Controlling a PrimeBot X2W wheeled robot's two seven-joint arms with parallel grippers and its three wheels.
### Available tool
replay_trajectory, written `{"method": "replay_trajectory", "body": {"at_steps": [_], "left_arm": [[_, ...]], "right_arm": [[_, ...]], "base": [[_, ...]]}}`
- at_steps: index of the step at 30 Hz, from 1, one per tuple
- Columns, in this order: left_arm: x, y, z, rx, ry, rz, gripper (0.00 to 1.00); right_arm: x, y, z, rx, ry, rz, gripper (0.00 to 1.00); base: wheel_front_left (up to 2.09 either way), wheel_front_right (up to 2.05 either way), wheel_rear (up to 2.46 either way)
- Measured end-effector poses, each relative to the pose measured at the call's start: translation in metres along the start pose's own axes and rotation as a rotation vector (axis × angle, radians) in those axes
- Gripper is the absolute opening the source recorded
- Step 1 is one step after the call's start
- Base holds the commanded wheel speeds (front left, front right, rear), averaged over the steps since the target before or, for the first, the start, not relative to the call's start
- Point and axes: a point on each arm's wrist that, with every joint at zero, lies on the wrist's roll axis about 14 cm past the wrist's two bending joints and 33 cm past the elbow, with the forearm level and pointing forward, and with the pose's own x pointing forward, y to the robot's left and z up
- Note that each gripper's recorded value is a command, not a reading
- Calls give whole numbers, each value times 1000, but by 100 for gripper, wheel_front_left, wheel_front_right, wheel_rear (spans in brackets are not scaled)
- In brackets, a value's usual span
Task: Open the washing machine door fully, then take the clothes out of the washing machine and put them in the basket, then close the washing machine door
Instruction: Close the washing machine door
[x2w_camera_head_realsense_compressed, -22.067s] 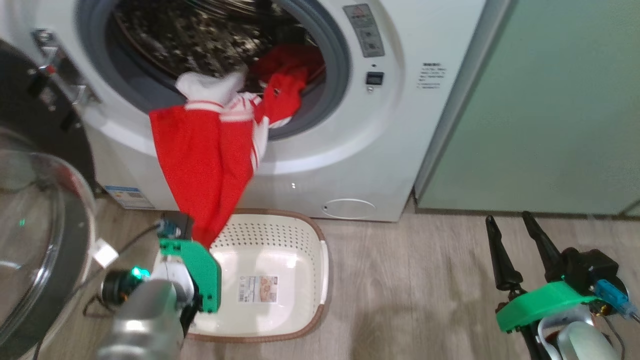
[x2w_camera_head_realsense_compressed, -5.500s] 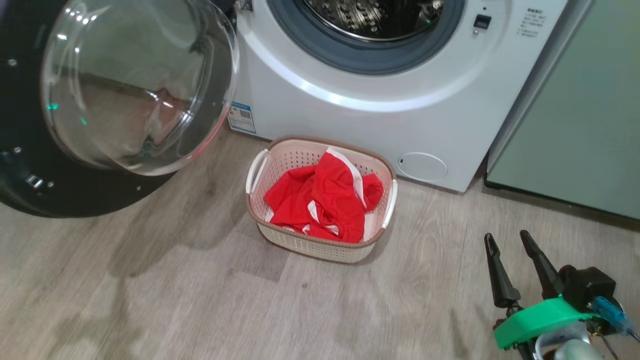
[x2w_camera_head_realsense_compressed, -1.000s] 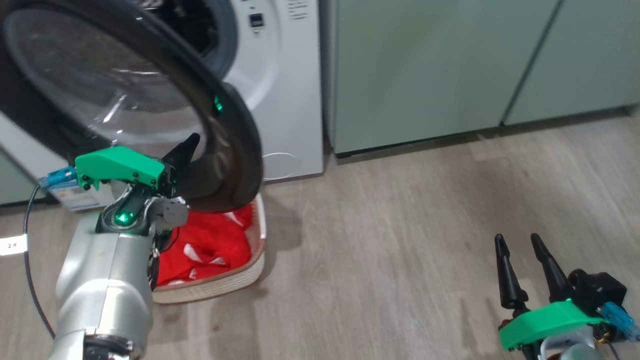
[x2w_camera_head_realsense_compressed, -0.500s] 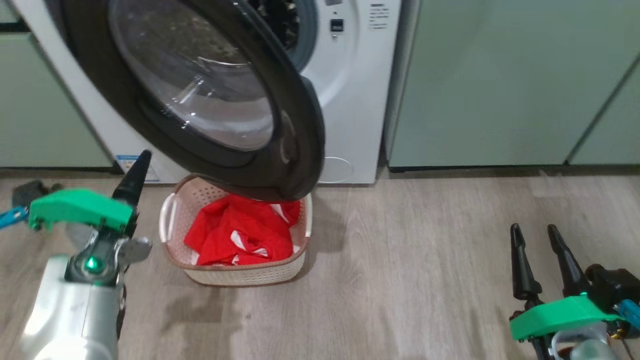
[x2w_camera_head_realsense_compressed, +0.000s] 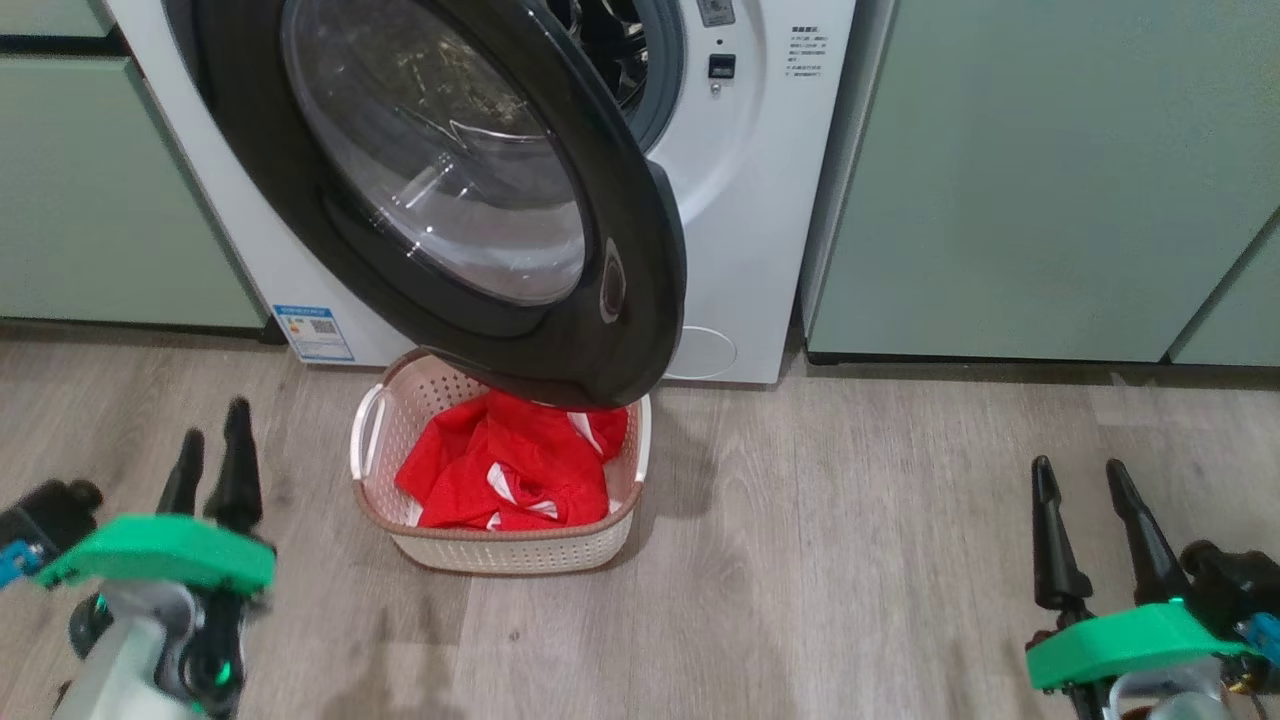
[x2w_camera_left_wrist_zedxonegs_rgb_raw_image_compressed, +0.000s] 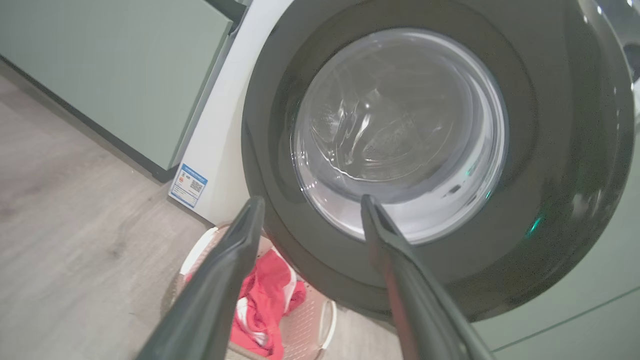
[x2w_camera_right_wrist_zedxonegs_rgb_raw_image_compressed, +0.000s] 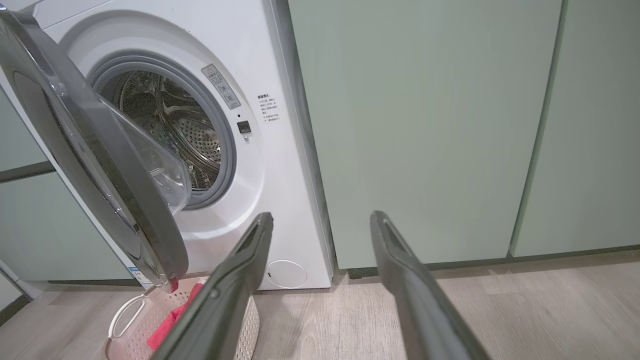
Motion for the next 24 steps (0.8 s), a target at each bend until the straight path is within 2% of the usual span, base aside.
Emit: {"method": "replay_trajectory", "body": {"at_steps": [4,8,13,20,24], "left_arm": [[-11,1,-8,135,24,-35,100],[-16,-8,5,286,-22,-86,100],[-30,-5,-2,320,-46,-60,100],[-46,8,-23,438,18,-38,100],[-48,12,-28,448,35,-29,100]], "right_arm": [[-3,-5,3,4,-9,-19,100],[-5,-9,6,4,-23,-35,100],[-12,-12,6,7,-23,-54,100],[-17,-17,6,12,-27,-75,100],[-23,-19,-1,16,-7,-86,100]], "base": [[0,0,0],[0,0,0],[0,0,0],[0,0,0],[0,0,0]]}}
